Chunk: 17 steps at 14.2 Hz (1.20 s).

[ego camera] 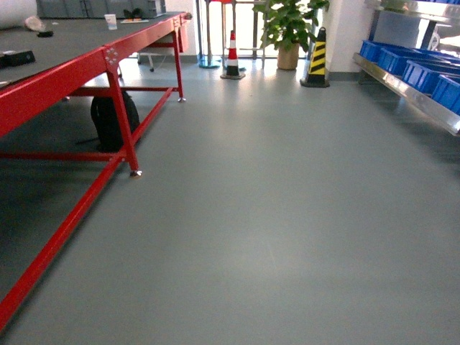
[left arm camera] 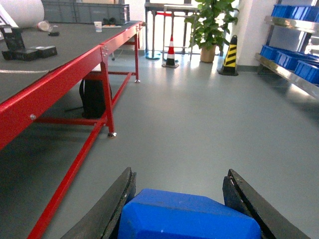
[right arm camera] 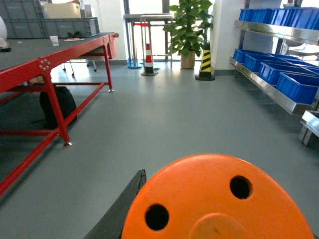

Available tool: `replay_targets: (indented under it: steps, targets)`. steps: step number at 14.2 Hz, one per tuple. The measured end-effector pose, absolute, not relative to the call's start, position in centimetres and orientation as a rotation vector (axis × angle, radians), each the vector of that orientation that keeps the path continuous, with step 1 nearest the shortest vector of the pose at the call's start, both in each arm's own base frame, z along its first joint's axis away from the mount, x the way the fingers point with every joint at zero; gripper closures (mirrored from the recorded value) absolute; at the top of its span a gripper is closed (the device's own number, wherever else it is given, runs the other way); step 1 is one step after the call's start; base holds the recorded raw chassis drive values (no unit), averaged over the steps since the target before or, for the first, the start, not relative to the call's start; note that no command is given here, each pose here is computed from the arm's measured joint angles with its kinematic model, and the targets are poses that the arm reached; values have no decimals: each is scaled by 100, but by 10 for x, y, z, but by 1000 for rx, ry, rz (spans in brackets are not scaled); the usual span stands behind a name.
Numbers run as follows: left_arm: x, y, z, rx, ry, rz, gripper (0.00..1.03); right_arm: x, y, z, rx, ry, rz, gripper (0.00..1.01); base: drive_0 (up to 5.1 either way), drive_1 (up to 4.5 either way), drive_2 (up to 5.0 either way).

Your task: Sort blue parts and orange caps into right shelf containers

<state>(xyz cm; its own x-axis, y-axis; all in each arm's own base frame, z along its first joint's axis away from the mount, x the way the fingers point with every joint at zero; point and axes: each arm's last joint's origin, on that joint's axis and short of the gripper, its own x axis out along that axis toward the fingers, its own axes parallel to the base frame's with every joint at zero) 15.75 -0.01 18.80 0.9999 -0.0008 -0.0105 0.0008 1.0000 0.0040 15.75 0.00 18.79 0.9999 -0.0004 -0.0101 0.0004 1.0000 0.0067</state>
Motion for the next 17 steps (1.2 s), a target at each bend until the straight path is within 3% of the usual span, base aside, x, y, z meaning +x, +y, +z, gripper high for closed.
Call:
replay_targets:
  steps: [17]
  targets:
    - [157,0,188,4,9,-1,58,157,0,187,7,16,0,58,5,438,-428]
